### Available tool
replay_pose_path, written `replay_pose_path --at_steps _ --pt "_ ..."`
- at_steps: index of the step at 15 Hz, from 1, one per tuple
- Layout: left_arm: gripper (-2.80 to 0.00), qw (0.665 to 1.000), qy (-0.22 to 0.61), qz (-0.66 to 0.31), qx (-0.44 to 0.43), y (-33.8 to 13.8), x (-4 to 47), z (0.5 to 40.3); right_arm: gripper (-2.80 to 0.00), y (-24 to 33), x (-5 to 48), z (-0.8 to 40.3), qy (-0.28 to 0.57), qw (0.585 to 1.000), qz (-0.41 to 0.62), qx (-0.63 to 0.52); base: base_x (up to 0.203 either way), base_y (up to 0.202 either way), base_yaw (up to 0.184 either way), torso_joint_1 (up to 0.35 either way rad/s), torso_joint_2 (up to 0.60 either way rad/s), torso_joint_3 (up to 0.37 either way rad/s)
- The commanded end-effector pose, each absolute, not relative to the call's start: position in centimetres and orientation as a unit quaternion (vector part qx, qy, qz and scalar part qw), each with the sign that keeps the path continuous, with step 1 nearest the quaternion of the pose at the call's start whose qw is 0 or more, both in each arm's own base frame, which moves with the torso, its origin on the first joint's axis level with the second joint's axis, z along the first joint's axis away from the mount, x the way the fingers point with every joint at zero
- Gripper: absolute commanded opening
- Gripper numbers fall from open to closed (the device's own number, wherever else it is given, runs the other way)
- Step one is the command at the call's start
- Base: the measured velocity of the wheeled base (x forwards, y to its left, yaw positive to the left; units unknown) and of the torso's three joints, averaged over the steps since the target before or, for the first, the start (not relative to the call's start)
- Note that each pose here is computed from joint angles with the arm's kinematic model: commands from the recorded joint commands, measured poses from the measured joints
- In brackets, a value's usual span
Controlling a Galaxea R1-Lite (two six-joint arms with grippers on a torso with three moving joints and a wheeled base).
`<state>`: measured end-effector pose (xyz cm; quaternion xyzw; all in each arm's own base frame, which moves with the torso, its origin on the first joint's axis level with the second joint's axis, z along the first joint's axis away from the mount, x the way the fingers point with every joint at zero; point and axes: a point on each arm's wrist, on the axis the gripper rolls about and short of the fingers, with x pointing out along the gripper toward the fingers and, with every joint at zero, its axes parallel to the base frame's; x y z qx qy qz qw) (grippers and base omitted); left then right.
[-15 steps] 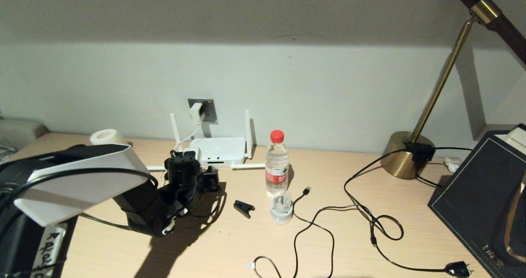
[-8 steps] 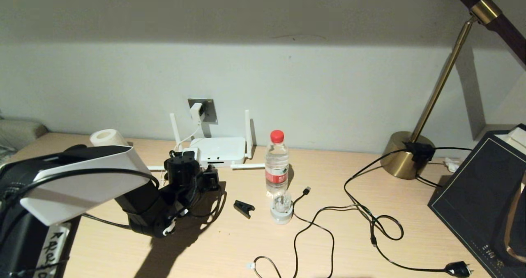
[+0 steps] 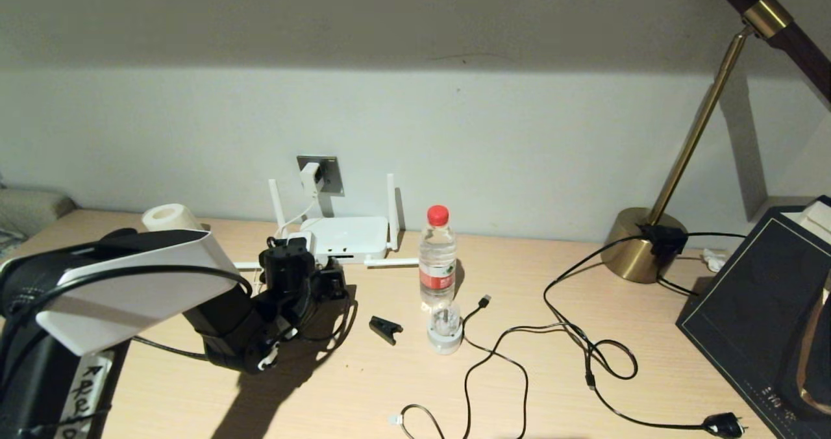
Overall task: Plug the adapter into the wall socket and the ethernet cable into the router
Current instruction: Align cable and router interface
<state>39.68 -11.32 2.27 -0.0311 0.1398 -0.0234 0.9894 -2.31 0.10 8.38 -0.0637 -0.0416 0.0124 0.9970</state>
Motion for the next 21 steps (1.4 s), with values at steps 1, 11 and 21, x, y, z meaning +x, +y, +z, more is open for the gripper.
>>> replay_pose_path --at_steps 1,11,21 --pt "-2.80 0.989 0.140 -0.022 -0.032 -11.34 39.76 1.99 -2.80 0.10 -2.04 7.45 -0.024 0.998 0.014 -0.064 0.000 0.000 0.000 0.000 0.00 0.000" --pt "-2.80 0.989 0.139 -0.017 -0.036 -10.90 40.08 1.86 -2.80 0.10 -2.04 7.46 -0.025 0.998 0.014 -0.064 0.000 0.000 0.000 0.000 0.00 0.000" --pt "-2.80 0.990 0.136 -0.017 -0.037 -10.96 40.28 1.88 -2.80 0.10 -2.03 7.42 -0.024 0.998 0.014 -0.064 0.000 0.000 0.000 0.000 0.00 0.000"
